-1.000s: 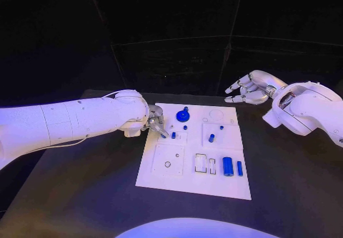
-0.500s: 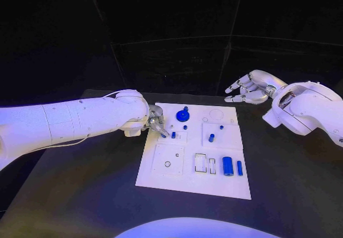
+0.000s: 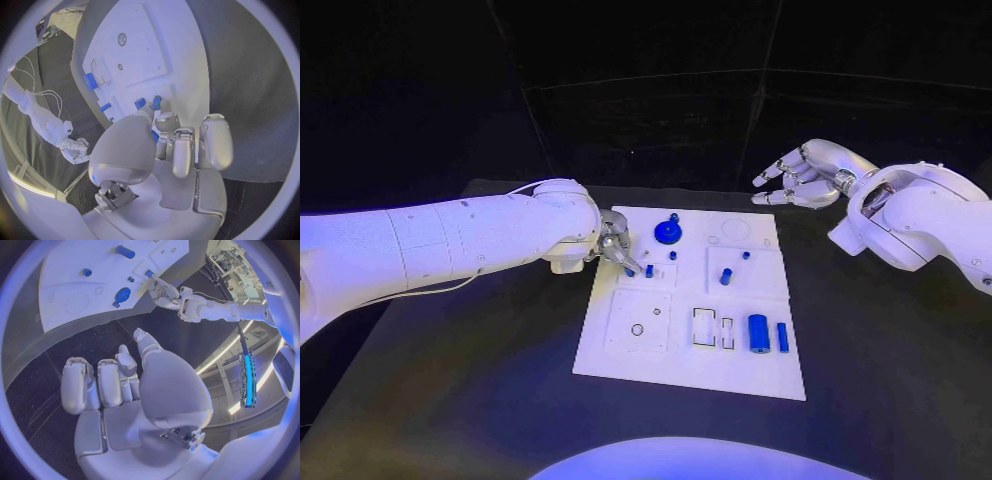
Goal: Assemble the parts on the task board
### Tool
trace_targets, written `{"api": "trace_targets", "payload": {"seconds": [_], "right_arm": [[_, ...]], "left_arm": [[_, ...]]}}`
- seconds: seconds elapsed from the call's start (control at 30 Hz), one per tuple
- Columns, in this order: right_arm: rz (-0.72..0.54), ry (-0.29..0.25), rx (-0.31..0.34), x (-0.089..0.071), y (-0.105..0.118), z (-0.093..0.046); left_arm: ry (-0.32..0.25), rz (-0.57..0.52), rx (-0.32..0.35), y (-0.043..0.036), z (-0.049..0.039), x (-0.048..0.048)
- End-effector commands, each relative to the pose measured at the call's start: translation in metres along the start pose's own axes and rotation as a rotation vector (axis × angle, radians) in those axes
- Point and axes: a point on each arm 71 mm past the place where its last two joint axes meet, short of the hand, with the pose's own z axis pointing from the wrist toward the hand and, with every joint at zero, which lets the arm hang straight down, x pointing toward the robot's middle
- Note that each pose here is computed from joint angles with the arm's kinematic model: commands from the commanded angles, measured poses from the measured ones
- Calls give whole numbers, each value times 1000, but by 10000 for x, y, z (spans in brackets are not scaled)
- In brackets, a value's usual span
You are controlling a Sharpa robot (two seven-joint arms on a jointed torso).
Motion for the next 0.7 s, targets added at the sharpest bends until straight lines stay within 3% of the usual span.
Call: {"api": "trace_targets", "payload": {"seconds": [0.03, 0.7], "right_arm": [[-3, -1, -13, -7, 22, 1], [-2, -6, -22, -6, 37, -2]], "left_arm": [[14, 15, -15, 17, 10, 18], [9, 14, -16, 5, 23, 8]]}}
